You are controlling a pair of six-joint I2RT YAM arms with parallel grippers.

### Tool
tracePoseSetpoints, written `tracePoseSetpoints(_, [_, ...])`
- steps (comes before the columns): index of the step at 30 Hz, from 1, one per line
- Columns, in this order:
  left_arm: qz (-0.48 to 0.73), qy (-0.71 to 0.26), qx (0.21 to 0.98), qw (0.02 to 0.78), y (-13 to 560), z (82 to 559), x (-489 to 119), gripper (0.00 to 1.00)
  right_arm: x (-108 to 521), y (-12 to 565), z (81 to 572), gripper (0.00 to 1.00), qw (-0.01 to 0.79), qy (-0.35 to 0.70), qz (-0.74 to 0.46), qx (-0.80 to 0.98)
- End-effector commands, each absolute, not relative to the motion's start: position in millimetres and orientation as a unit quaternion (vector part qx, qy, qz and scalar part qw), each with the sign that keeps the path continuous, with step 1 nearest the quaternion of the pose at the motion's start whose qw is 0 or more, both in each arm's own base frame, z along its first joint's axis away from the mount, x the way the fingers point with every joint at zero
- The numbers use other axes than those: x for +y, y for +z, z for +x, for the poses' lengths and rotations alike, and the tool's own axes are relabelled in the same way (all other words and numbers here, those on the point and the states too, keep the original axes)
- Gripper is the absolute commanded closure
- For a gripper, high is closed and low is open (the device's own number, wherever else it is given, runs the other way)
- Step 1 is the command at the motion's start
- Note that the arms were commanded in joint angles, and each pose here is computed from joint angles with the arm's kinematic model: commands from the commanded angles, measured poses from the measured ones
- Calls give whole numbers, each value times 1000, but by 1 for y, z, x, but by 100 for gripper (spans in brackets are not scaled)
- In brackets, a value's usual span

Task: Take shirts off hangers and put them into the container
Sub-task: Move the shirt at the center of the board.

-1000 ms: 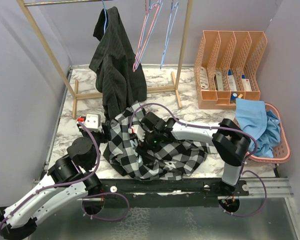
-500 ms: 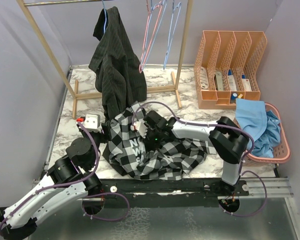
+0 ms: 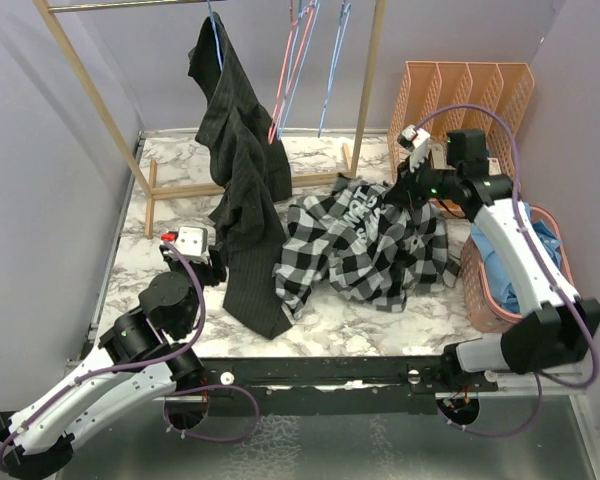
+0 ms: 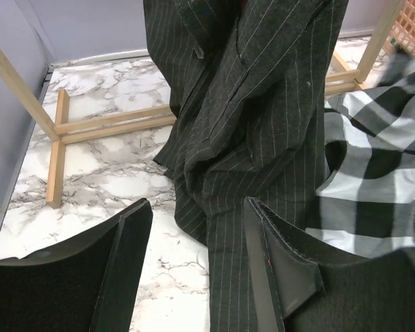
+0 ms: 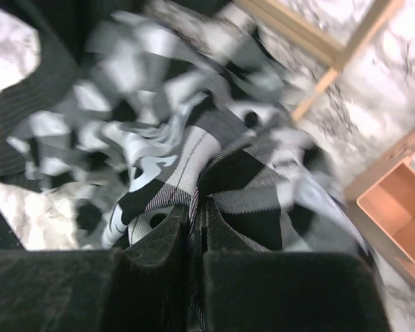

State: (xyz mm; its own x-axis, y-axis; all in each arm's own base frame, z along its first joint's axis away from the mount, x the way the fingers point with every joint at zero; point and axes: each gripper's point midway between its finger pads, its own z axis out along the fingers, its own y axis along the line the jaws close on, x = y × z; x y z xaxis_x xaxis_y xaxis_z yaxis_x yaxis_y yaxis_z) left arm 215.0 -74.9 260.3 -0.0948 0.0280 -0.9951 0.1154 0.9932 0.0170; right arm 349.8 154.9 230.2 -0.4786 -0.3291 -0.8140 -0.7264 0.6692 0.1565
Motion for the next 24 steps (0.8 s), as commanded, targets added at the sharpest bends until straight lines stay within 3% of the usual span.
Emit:
tracePoseSetpoints(1, [57, -40, 737, 672, 261, 217, -81, 42, 175, 266, 295, 99, 395, 311, -370, 782])
tracePoseSetpoints(6, [56, -43, 735, 674, 262, 216, -80, 41, 172, 235, 271, 97, 327, 328, -384, 799])
tracePoseSetpoints(7, [54, -43, 735, 675, 262, 215, -79, 41, 168, 222, 270, 85, 310, 321, -384, 808])
tracePoseSetpoints(8, [54, -44, 734, 675, 263, 215, -79, 41, 165, 210, 267, 61, 294, 316, -387, 815])
tracePoseSetpoints(10, [53, -46, 733, 676, 263, 215, -79, 42, 161, 191, 264, 32, 272, 310, -392, 822])
tracePoseSetpoints(11, [53, -46, 734, 676, 263, 215, -79, 41, 159, 181, 264, 11, 267, 305, -392, 826])
tracePoseSetpoints(12, [53, -46, 733, 676, 264, 215, -79, 41, 158, 176, 266, 0, 268, 301, -394, 826])
tracePoseSetpoints(24, [48, -42, 734, 676, 264, 215, -76, 41, 170, 97, 259, 0, 227, 255, -420, 841])
